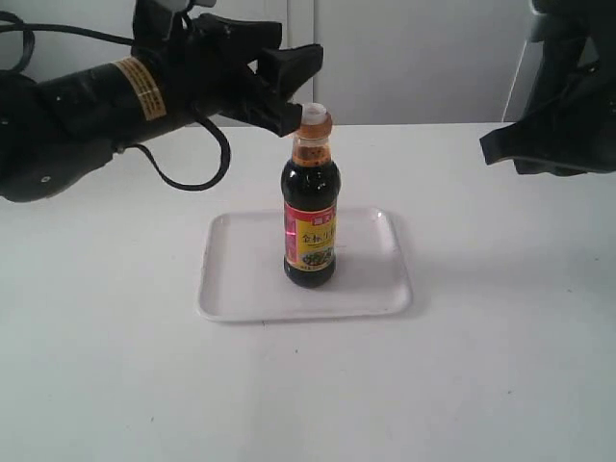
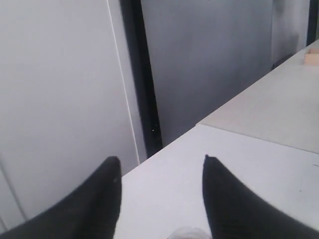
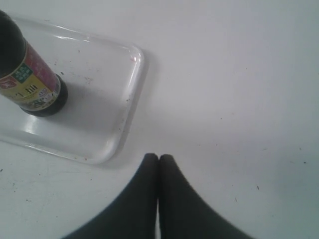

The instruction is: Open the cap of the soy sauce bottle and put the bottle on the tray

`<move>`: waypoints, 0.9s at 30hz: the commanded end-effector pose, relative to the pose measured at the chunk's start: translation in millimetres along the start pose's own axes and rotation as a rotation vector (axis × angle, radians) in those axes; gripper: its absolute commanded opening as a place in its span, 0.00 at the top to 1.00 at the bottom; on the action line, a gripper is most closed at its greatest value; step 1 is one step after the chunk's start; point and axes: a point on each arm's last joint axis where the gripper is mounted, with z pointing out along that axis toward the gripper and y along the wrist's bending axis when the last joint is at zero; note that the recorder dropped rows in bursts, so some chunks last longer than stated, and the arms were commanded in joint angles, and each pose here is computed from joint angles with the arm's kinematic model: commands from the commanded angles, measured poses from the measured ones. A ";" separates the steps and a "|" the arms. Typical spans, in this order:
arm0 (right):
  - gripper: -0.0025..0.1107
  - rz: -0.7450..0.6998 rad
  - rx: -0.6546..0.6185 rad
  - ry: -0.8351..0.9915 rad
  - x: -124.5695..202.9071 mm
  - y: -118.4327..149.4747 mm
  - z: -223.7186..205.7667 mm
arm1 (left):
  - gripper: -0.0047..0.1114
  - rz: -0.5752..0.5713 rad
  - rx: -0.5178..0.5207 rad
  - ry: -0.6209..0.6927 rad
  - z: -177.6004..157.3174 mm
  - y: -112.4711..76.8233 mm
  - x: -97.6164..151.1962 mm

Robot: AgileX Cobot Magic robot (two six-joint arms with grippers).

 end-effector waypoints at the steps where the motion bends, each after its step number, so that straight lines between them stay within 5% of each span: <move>1: 0.98 -0.008 -0.011 -0.008 0.2 -0.3 -0.6 | 0.63 0.038 -0.059 0.076 -12.8 2.4 -14.8; 9: 0.98 -0.012 -0.011 -0.008 0.2 -0.3 -0.6 | 0.96 0.083 -0.223 0.330 -42.9 13.8 -23.8; 16: 0.98 -0.025 -0.010 -0.014 -0.3 -0.5 -0.6 | 0.96 0.114 -0.356 0.590 -71.4 22.7 -20.8; 27: 0.98 -0.148 0.059 0.047 4.8 -7.0 -0.8 | 0.96 0.078 -0.658 1.229 -145.9 31.4 -10.8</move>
